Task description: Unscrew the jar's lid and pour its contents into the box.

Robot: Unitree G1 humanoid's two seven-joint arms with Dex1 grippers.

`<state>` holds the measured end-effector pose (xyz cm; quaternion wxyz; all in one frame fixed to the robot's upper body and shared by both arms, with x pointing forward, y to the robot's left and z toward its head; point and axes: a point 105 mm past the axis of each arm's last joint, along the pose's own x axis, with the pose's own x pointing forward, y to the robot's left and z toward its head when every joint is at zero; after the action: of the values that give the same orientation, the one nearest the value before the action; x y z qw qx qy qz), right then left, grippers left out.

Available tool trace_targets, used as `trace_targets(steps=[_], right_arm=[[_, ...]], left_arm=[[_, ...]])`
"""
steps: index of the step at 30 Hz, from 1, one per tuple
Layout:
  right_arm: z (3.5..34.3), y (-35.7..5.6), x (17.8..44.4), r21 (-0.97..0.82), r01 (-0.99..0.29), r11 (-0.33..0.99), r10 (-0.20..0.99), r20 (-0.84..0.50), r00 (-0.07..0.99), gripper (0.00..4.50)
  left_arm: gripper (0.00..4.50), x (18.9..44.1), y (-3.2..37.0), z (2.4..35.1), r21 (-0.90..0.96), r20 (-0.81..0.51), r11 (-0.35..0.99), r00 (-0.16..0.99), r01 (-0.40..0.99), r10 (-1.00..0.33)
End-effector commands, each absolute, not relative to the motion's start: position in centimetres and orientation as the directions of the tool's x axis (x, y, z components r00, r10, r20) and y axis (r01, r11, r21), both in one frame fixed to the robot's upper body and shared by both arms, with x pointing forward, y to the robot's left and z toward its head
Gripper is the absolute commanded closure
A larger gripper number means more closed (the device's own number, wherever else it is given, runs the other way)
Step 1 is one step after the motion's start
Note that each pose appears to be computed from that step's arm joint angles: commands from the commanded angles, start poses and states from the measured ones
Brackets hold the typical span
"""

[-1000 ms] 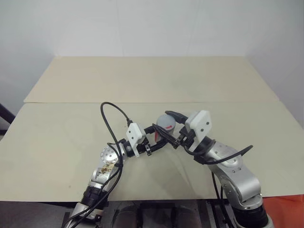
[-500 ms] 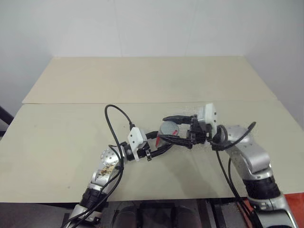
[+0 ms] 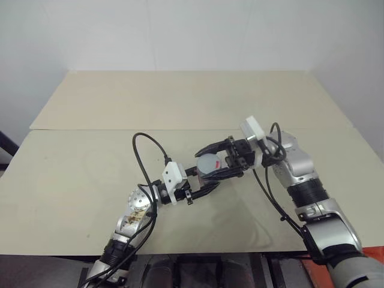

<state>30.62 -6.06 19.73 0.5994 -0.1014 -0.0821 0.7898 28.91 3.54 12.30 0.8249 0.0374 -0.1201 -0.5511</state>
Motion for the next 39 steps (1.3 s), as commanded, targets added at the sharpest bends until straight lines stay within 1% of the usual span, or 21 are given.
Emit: trace_targets(steps=[1, 2, 7, 11, 16, 18, 21, 23, 26, 28, 30, 34, 35, 37, 39], right_arm=[[20.2, -6.7, 30.3, -0.283, -0.906, -0.314, 0.949, -0.077, -0.305, 1.7], [20.2, -6.8, 30.4, -0.28, -0.907, -0.313, 0.95, -0.077, -0.304, 1.7], [20.4, -7.7, 30.6, -0.272, -0.919, -0.284, 0.959, -0.066, -0.277, 0.04], [21.1, -8.6, 30.7, -0.36, -0.906, -0.224, 0.974, -0.05, -0.222, 0.01], [22.8, -10.1, 29.5, -0.433, -0.883, -0.18, 0.983, -0.043, -0.179, 0.01], [23.2, -10.7, 28.9, -0.476, -0.868, -0.14, 0.99, -0.039, -0.138, 0.01], [23.7, -11.5, 27.2, -0.498, -0.861, -0.097, 0.995, -0.023, -0.099, 0.0], [23.7, -11.4, 26.1, -0.511, -0.858, -0.054, 0.998, -0.009, -0.057, 0.0], [23.4, -10.6, 25.6, -0.513, -0.856, 0.053, 0.999, 0.026, 0.047, 0.0], [23.0, -9.5, 26.1, -0.518, -0.838, 0.172, 0.985, 0.065, 0.162, 0.0], [22.8, -8.4, 26.4, -0.501, -0.814, 0.294, 0.955, 0.125, 0.267, 0.0], [23.1, -7.2, 26.6, -0.453, -0.755, 0.474, 0.88, 0.217, 0.422, 0.0], [23.2, -7.1, 26.6, -0.444, -0.742, 0.503, 0.864, 0.226, 0.45, 0.0], [22.8, -6.8, 26.7, -0.476, -0.684, 0.553, 0.826, 0.201, 0.527, 0.0], [22.5, -6.5, 26.4, -0.462, -0.661, 0.591, 0.795, 0.194, 0.575, 0.0]], left_arm=[[2.05, 28.2, 3.1, 14.0, 0.254, 0.211, 0.378, 0.33, 0.89, -0.92], [2.05, 28.2, 3.1, 14.0, 0.254, 0.211, 0.379, 0.331, 0.89, -0.92], [2.05, 28.4, 3.4, 13.9, 0.254, 0.205, 0.38, 0.335, 0.889, -0.92], [2.05, 28.5, 3.4, 13.8, 0.256, 0.196, 0.374, 0.331, 0.891, -0.923], [2.05, 28.8, 3.4, 13.8, 0.241, 0.188, 0.376, 0.337, 0.895, -0.923], [2.05, 28.9, 3.4, 13.8, 0.226, 0.184, 0.374, 0.338, 0.899, -0.923], [2.4, 29.0, 3.5, 13.6, 0.215, 0.17, 0.374, 0.343, 0.902, -0.924], [2.41, 29.0, 3.6, 13.5, 0.212, 0.164, 0.378, 0.348, 0.901, -0.923], [2.41, 29.1, 3.7, 13.4, 0.206, 0.156, 0.375, 0.348, 0.904, -0.924], [2.41, 29.4, 3.6, 13.4, 0.216, 0.151, 0.398, 0.372, 0.892, -0.916], [2.41, 29.8, 3.5, 13.3, 0.224, 0.132, 0.415, 0.395, 0.882, -0.909], [2.41, 30.0, 3.5, 13.3, 0.232, 0.118, 0.421, 0.404, 0.877, -0.907], [2.41, 30.0, 3.5, 13.3, 0.233, 0.116, 0.423, 0.407, 0.876, -0.906], [2.41, 30.2, 3.6, 13.2, 0.235, 0.11, 0.43, 0.415, 0.872, -0.903], [2.41, 30.3, 3.7, 13.3, 0.235, 0.109, 0.437, 0.423, 0.868, -0.9]])
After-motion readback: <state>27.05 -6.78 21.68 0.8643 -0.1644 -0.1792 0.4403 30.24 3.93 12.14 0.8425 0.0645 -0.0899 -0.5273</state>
